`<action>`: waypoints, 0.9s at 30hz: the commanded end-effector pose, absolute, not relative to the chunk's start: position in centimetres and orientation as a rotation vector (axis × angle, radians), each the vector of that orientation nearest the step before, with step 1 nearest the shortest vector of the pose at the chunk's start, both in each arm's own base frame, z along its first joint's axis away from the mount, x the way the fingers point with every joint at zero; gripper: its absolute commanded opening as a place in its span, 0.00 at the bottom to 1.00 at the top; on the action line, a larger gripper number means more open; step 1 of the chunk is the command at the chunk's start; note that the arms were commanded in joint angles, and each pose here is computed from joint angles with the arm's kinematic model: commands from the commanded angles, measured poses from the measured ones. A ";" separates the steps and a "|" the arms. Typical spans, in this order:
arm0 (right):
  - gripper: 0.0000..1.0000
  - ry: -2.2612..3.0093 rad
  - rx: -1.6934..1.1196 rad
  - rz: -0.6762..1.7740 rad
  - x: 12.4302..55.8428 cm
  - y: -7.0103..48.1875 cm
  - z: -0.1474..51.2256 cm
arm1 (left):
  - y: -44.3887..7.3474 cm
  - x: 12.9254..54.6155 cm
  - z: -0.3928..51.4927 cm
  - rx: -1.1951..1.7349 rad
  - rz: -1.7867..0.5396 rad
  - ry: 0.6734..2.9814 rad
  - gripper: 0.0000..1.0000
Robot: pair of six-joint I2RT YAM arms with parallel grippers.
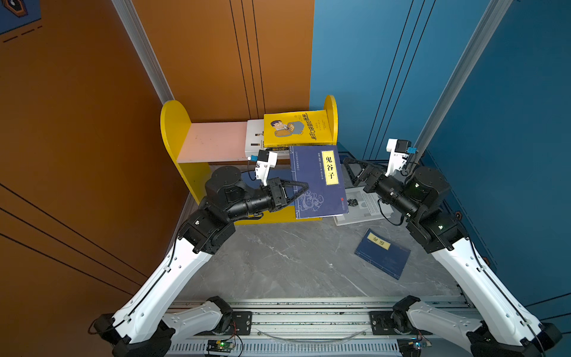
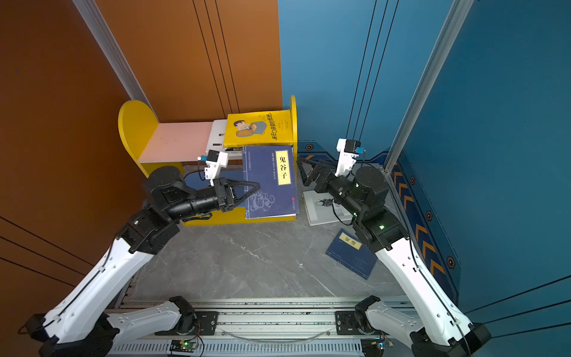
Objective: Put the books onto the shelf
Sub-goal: 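Lift the dark blue book upright with the left gripper while the right gripper withdraws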
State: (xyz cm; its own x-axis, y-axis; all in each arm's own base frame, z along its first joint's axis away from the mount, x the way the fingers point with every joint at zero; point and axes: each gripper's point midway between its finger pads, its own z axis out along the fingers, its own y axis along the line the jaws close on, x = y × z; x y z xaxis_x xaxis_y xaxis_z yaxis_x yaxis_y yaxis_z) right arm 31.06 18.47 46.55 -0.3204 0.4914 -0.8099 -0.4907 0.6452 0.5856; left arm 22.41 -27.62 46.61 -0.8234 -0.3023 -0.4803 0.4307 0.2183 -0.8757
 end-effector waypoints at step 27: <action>1.00 1.816 0.733 1.252 32.7 14.0 28.2 | -22.0 27.2 35.3 -0.443 -1.381 1.671 0.00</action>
State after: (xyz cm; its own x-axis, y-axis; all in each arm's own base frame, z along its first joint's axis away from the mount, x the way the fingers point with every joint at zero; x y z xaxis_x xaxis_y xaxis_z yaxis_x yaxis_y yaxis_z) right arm 32.56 13.24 27.95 -0.5138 0.7678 -0.3828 0.0249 0.4593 0.8879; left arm 25.30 -24.44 31.54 -0.7130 -0.5671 -0.4123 0.1975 0.4017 -0.8942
